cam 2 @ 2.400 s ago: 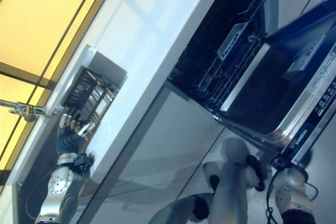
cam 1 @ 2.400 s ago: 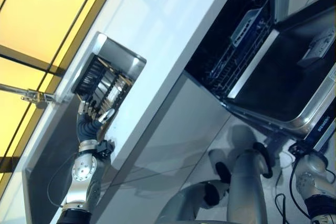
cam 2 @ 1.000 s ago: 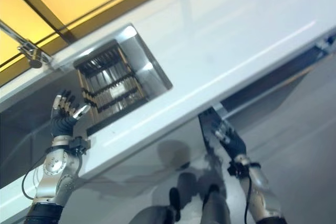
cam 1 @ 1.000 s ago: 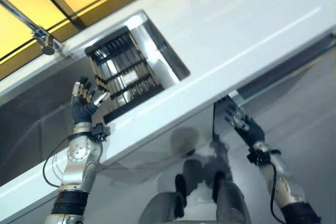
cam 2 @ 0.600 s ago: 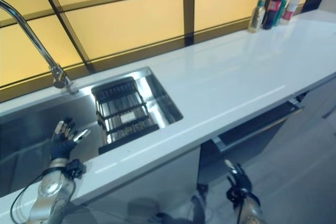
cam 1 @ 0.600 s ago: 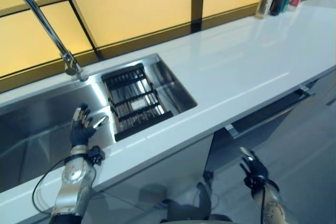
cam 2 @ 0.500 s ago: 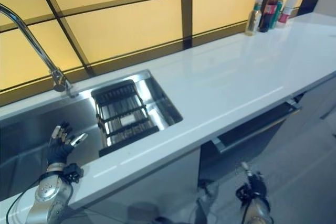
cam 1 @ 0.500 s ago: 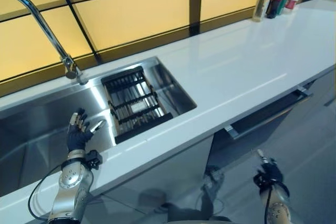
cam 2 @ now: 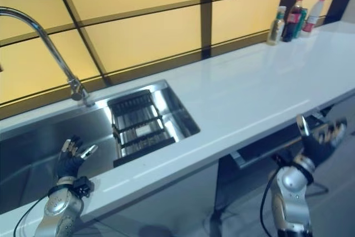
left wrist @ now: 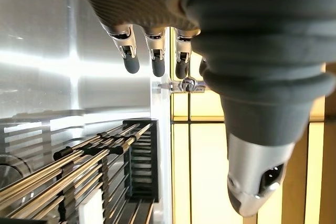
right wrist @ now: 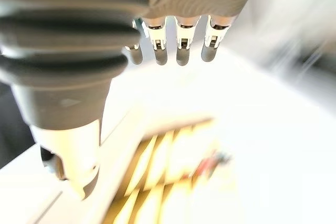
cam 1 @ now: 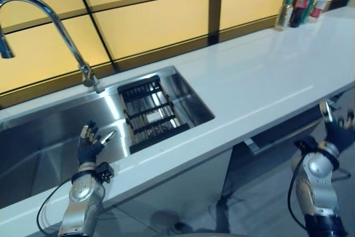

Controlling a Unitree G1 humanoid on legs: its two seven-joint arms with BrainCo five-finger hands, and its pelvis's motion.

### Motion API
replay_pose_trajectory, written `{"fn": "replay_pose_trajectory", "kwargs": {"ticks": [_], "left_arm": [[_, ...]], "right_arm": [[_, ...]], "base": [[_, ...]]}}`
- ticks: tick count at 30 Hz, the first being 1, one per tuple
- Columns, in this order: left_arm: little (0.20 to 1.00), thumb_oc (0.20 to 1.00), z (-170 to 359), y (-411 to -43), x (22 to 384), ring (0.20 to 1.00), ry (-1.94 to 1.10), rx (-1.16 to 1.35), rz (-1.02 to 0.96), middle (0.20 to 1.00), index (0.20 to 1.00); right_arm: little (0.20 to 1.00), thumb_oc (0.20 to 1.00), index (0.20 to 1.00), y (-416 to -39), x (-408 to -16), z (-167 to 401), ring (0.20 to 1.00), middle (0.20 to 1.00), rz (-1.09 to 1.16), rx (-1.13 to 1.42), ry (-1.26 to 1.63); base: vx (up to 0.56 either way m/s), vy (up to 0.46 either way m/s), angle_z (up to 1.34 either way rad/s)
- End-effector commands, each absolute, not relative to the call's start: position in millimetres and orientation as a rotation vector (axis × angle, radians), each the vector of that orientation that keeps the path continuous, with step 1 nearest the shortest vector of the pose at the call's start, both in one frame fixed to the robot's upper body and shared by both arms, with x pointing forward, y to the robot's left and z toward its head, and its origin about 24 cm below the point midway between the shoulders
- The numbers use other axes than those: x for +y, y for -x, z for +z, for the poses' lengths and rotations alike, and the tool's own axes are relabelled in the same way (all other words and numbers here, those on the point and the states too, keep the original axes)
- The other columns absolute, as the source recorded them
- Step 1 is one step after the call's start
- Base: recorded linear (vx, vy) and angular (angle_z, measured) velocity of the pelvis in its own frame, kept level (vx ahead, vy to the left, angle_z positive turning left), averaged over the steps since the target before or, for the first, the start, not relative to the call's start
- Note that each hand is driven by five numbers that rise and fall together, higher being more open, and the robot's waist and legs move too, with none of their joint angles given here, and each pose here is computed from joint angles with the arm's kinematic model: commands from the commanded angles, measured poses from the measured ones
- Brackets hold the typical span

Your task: Pick up plates and place into dishwasher.

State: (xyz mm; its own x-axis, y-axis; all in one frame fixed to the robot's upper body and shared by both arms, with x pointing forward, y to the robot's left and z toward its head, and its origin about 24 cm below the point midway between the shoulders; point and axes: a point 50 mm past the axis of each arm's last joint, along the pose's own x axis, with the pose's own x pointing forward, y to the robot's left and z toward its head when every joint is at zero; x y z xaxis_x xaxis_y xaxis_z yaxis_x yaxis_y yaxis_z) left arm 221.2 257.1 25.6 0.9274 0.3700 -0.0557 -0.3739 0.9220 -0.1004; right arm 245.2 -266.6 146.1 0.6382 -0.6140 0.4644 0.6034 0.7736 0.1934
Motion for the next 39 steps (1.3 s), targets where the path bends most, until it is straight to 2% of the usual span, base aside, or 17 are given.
{"fn": "replay_pose_trajectory", "kwargs": {"ticks": [1, 8, 16, 29, 39], "left_arm": [[1.000, 1.000, 46, -234, 259, 1.000, 0.097, -0.055, 0.360, 1.000, 1.000], [1.000, 1.000, 58, -251, 241, 1.000, 0.082, -0.062, 0.259, 1.000, 1.000], [1.000, 1.000, 68, -254, 229, 1.000, 0.078, -0.092, 0.166, 1.000, 1.000], [1.000, 1.000, 74, -272, 208, 1.000, 0.185, -0.063, 0.047, 1.000, 1.000], [1.000, 1.000, 62, -273, 192, 1.000, 0.273, -0.007, 0.049, 1.000, 1.000]], "right_arm": [[1.000, 1.000, 1.000, -259, -233, 192, 1.000, 1.000, -0.373, -0.765, 0.078], [1.000, 1.000, 1.000, -282, -191, 197, 1.000, 1.000, -0.118, -0.698, 0.079], [1.000, 1.000, 1.000, -297, -155, 158, 1.000, 1.000, -0.005, -0.494, 0.022], [1.000, 1.000, 1.000, -293, -135, 80, 1.000, 1.000, 0.024, -0.142, -0.094], [1.000, 1.000, 1.000, -289, -133, 72, 1.000, 1.000, 0.084, -0.124, -0.139]], "base": [[0.02, -0.003, 0.23], [0.04, -0.047, 0.41], [0.03, -0.040, 0.22], [0.03, -0.031, 0.15], [0.01, -0.021, 0.00]]}}
